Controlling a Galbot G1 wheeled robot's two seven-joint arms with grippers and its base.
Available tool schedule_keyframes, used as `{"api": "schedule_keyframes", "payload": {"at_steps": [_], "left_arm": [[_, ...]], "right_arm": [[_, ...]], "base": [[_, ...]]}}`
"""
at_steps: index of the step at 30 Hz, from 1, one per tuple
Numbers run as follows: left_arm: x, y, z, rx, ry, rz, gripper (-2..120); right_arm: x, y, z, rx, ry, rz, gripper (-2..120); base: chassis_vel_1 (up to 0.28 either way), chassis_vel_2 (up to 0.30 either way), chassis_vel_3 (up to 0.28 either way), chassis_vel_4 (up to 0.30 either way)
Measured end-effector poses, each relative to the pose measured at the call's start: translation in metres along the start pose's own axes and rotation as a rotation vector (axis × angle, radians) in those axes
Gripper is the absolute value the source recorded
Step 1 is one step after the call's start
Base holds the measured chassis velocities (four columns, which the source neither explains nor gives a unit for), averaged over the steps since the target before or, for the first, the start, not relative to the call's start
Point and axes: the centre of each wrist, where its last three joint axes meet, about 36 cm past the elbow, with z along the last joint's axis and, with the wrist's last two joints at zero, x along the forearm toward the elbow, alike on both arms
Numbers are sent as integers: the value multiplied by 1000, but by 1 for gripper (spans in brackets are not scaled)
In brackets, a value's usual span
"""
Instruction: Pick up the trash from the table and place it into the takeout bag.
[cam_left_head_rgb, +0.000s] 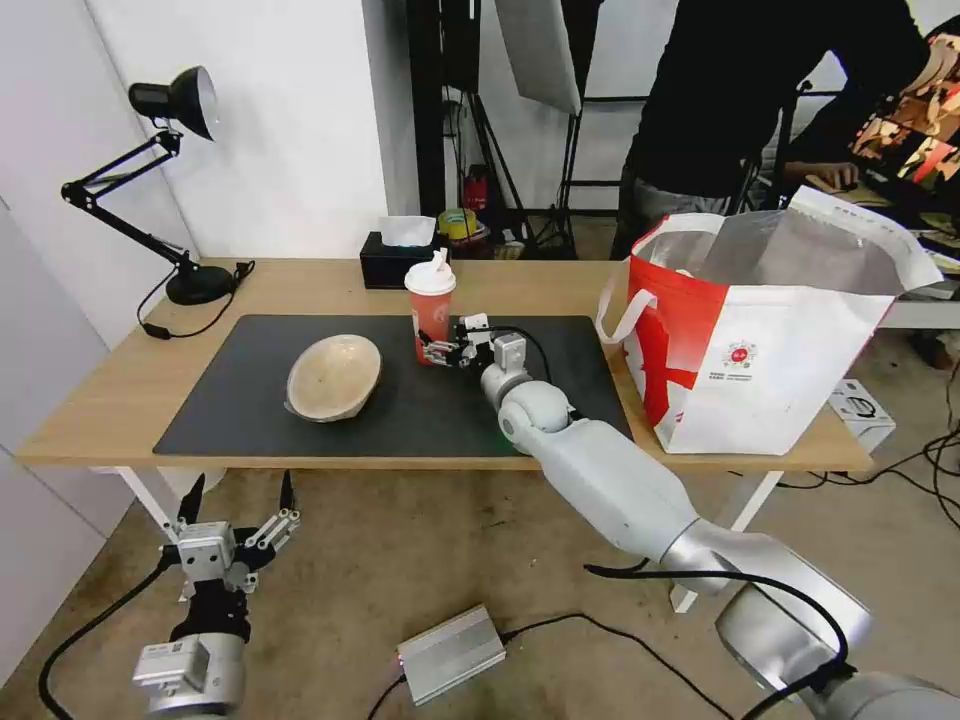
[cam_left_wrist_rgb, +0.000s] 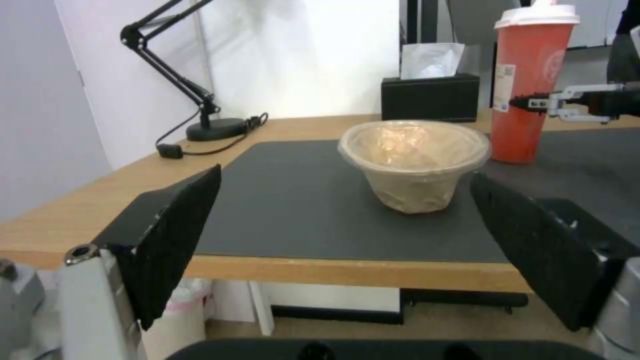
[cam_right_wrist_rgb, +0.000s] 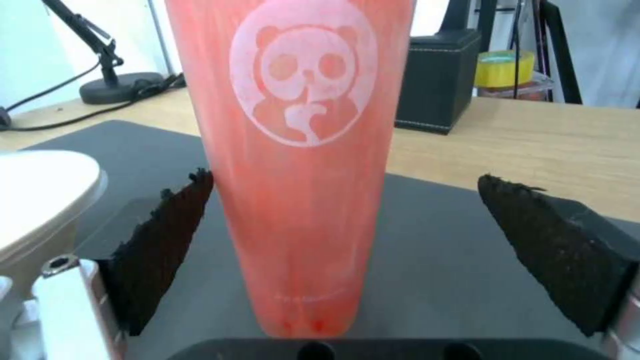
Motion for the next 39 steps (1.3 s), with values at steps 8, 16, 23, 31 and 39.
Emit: {"api": "schedule_keyframes", "payload": {"at_steps": [8, 16, 23, 31, 39], "left_arm": [[0, 0, 1, 0, 1, 0, 100], [-1, 0, 2, 2, 1, 0, 100], [-1, -1, 2, 4, 1, 3, 100], [0, -2, 3, 5, 2, 5, 100], [0, -4, 2, 8, -2, 10, 100]], "right_arm": [[-14, -2, 3, -2, -2, 6, 100], [-23, -2, 10, -8, 0, 8, 100], [-32, -1, 16, -14, 2, 6, 99], [-44, -2, 16, -23, -5, -4, 98], [-47, -8, 16, -23, -3, -3, 82]], "base": [[0, 0, 0, 0], [0, 0, 0, 0], [0, 0, 0, 0], [0, 0, 0, 0], [0, 0, 0, 0]]}}
